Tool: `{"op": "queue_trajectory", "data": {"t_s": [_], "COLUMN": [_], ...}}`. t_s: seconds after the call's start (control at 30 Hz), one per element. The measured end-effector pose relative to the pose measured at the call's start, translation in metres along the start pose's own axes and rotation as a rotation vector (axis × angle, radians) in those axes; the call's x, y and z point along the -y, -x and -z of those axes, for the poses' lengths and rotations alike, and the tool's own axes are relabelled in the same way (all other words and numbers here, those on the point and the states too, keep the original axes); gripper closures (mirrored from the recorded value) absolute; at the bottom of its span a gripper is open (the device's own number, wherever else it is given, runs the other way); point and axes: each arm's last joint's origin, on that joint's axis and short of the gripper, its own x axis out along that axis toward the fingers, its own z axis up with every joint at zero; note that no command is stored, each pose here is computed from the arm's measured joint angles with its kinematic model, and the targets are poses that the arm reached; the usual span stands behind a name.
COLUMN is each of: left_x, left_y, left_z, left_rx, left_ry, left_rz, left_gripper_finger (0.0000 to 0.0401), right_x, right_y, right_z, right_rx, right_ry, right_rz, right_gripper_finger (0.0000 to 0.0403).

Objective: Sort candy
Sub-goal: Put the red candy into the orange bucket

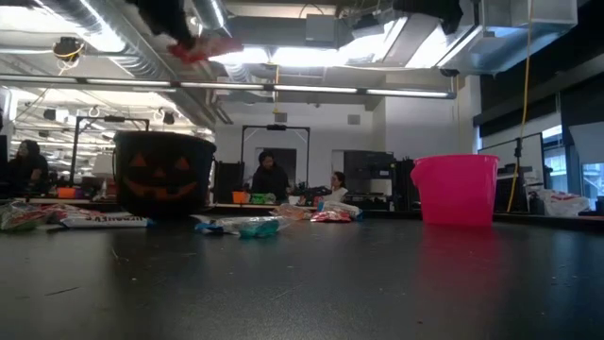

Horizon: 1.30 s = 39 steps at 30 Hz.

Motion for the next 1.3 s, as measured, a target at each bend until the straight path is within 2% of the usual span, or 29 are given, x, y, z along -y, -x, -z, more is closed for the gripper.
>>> {"op": "queue_trajectory", "data": {"t_s": [0.17, 0.33, 0.53, 0.63, 0.73, 0.87, 1.0, 1.13, 1.3], "left_x": [0.004, 0.003, 0.004, 0.005, 0.005, 0.004, 0.01, 0.023, 0.045], "left_y": [0.013, 0.02, 0.022, 0.022, 0.031, 0.058, 0.09, 0.112, 0.121], "left_z": [-0.009, -0.017, -0.019, -0.016, -0.007, 0.004, 0.013, 0.022, 0.036], "left_rx": [0.055, 0.109, 0.123, 0.09, -0.022, -0.179, -0.281, -0.324, -0.425], "left_ry": [-0.09, -0.172, -0.223, -0.192, -0.157, -0.092, -0.045, -0.017, 0.109], "left_rz": [0.003, -0.003, 0.008, 0.068, 0.118, 0.094, 0.145, 0.207, 0.268], "left_gripper_finger": [0.0401, 0.0401, 0.0401, 0.0401, 0.0401, 0.0401, 0.0401, 0.0401, 0.0401], "right_x": [0.001, 0.0, -0.001, -0.002, -0.002, -0.003, -0.003, -0.003, -0.003], "right_y": [-0.008, -0.022, -0.033, -0.035, -0.035, -0.036, -0.036, -0.036, -0.036], "right_z": [0.008, 0.021, 0.03, 0.03, 0.028, 0.027, 0.027, 0.026, 0.025], "right_rx": [-0.056, -0.162, -0.207, -0.201, -0.189, -0.176, -0.176, -0.171, -0.155], "right_ry": [-0.057, -0.046, -0.075, -0.076, -0.071, -0.032, 0.0, 0.033, 0.125], "right_rz": [0.057, 0.038, 0.05, 0.048, 0.043, 0.025, 0.02, 0.016, 0.004], "right_gripper_finger": [0.019, 0.019, 0.019, 0.019, 0.019, 0.019, 0.019, 0.019, 0.019]}}
